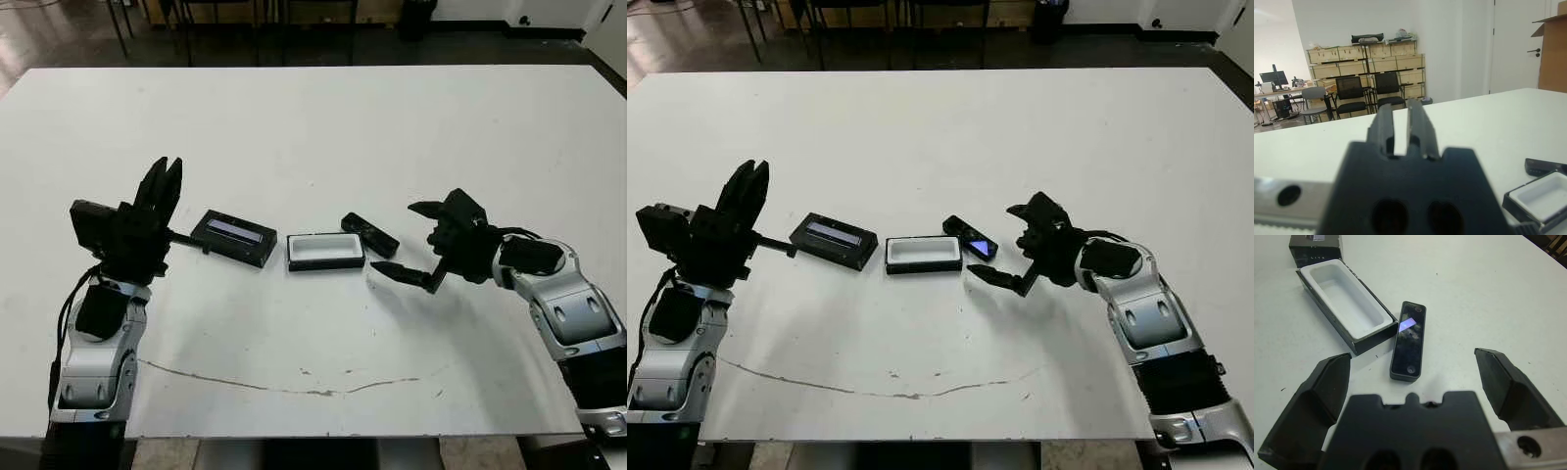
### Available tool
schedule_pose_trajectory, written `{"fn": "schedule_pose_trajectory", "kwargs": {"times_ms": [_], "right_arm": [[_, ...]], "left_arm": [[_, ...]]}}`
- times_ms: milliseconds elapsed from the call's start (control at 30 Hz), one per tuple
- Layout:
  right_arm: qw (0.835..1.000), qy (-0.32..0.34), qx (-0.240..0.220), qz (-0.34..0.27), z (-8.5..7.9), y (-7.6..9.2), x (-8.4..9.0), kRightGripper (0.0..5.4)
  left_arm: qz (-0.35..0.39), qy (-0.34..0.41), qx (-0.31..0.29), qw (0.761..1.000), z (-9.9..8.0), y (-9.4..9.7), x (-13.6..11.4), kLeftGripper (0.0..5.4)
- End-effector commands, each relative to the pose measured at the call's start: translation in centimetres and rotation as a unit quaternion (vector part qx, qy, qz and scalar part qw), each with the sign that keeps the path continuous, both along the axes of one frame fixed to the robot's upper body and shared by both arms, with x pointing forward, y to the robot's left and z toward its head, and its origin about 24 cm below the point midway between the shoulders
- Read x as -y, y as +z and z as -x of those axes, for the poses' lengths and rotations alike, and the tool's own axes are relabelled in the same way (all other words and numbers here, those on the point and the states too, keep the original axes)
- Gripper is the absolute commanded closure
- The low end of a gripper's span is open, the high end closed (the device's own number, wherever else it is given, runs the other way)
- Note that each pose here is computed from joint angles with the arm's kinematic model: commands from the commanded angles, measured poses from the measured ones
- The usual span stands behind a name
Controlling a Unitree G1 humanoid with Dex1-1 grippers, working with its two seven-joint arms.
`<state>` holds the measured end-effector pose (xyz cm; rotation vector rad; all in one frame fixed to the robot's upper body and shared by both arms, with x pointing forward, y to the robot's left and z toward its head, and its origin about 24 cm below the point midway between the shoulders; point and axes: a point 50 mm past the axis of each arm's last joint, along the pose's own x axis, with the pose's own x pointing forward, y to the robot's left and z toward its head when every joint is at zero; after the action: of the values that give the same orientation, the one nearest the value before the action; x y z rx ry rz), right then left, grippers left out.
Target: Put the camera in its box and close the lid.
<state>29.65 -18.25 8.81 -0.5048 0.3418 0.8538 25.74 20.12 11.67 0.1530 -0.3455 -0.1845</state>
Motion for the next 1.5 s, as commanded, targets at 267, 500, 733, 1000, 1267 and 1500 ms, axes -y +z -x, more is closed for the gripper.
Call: {"fn": "schedule_pose_trajectory", "kwargs": {"times_ms": [267,500,733,1000,1267,1500], "right_arm": [[1.0,0.0,-0.019,0.008,0.3,-1.4,0.0,0.01],[0.999,-0.012,-0.032,0.0,0.2,-2.3,0.1,0.01],[0.999,-0.036,-0.017,0.016,-0.2,-2.7,0.5,0.42],[0.998,-0.066,-0.01,0.013,-0.4,-3.4,0.7,1.73],[0.999,-0.046,0.002,0.022,-0.3,-3.9,0.3,3.48],[0.999,-0.023,-0.037,0.004,-0.2,-4.6,-0.3,4.96]], "left_arm": [[-0.004,0.006,-0.022,1.0,0.2,-0.7,-0.6,5.4],[-0.007,0.005,-0.021,1.0,0.2,-0.8,-0.7,5.4],[-0.006,0.005,-0.023,1.0,0.4,-0.8,-0.7,5.4],[-0.014,0.007,-0.022,1.0,0.5,-0.9,-0.9,5.4],[-0.015,0.009,-0.023,1.0,0.4,-0.9,-0.9,5.4],[-0.012,0.011,-0.026,1.0,0.4,-0.9,-0.7,5.4]]}}
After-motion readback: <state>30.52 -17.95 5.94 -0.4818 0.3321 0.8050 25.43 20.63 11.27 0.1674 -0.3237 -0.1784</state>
